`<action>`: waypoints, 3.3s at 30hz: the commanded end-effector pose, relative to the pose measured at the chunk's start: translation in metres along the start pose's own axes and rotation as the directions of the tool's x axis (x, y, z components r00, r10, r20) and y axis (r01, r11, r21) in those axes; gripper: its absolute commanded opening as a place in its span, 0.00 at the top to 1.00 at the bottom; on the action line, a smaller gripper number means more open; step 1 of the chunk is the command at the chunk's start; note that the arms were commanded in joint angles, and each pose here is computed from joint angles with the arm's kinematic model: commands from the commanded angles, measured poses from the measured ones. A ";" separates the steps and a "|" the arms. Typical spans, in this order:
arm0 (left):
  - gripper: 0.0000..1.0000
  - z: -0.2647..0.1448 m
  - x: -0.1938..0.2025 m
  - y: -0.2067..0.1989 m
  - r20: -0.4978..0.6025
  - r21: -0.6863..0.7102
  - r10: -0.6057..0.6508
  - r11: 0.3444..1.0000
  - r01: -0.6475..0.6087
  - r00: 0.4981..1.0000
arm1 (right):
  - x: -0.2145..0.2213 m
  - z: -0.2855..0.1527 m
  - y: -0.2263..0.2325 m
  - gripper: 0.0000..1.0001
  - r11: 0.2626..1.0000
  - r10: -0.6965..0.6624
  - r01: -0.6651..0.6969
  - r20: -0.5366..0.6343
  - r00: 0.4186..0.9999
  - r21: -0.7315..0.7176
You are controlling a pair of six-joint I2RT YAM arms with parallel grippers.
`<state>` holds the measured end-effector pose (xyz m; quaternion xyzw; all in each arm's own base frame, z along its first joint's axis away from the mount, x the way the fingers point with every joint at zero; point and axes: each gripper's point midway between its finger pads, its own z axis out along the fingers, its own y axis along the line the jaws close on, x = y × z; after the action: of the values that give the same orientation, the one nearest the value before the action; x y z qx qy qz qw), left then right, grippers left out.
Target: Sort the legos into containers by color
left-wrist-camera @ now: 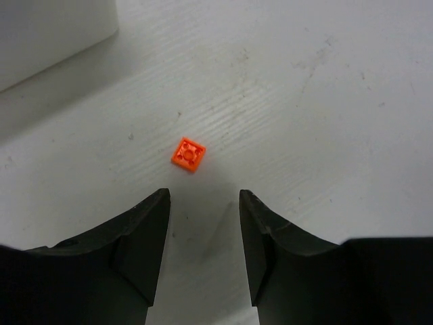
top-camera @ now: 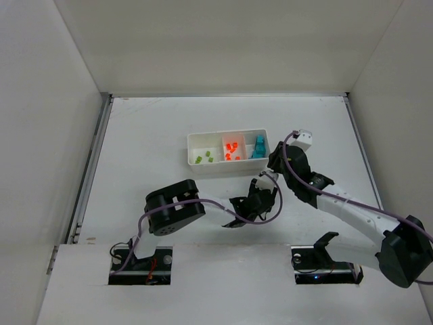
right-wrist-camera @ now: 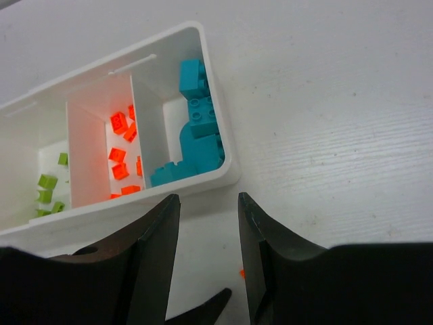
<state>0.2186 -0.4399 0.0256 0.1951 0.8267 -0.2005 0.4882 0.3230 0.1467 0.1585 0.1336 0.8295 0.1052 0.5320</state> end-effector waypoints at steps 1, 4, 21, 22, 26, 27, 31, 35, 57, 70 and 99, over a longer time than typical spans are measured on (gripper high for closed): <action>0.58 0.012 -0.005 0.001 -0.015 -0.020 0.049 0.999 -0.050 0.999 | -0.012 -0.003 0.009 0.54 0.997 0.056 -0.054 0.041 0.998 -0.054; 0.58 0.017 0.001 0.006 -0.032 -0.039 0.067 0.997 -0.068 0.997 | -0.011 -0.004 0.005 0.54 0.997 0.055 -0.053 0.041 0.998 -0.049; 0.61 0.033 -0.002 0.024 -0.036 -0.067 0.136 0.988 -0.138 0.990 | -0.035 -0.010 -0.020 0.54 0.989 0.150 -0.148 0.088 0.985 -0.028; 0.62 0.034 -0.001 0.023 -0.036 -0.059 0.140 0.988 -0.142 0.989 | -0.036 -0.010 -0.022 0.54 0.988 0.153 -0.152 0.090 0.984 -0.023; 0.68 0.033 0.001 0.017 -0.045 -0.026 0.154 0.987 -0.156 0.987 | -0.038 -0.011 -0.032 0.54 0.983 0.181 -0.181 0.092 0.979 -0.011; 0.69 0.032 0.003 0.016 -0.047 -0.022 0.156 0.987 -0.158 0.987 | -0.039 -0.011 -0.035 0.54 0.983 0.186 -0.186 0.097 0.978 -0.009; 0.73 0.027 0.007 0.016 -0.054 -0.016 0.161 0.987 -0.162 0.986 | -0.045 -0.012 -0.046 0.54 0.979 0.204 -0.205 0.104 0.973 0.003; 0.80 0.025 0.003 0.019 -0.051 -0.026 0.152 0.988 -0.153 0.987 | -0.047 -0.013 -0.055 0.54 0.977 0.209 -0.212 0.115 0.971 0.016; 0.83 -0.041 -0.173 0.109 0.272 -0.118 -0.137 0.978 0.175 0.952 | 0.019 -0.003 -0.065 0.51 0.974 0.223 -0.224 0.030 0.974 0.026; 0.75 0.020 -0.176 0.165 0.215 -0.269 -0.137 0.943 0.194 0.967 | 0.033 -0.010 -0.053 0.51 0.980 0.199 -0.199 0.023 0.980 -0.008; 0.00 -0.233 -0.117 0.281 0.541 -0.387 -0.256 0.770 0.507 0.801 | 0.057 -0.033 -0.059 0.54 0.970 0.244 -0.241 0.098 0.965 -0.037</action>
<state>0.2627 -0.1300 0.2253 -0.1315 0.7185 -0.1539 0.6654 0.2573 0.1081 0.0878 0.2230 0.8040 0.1570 0.5283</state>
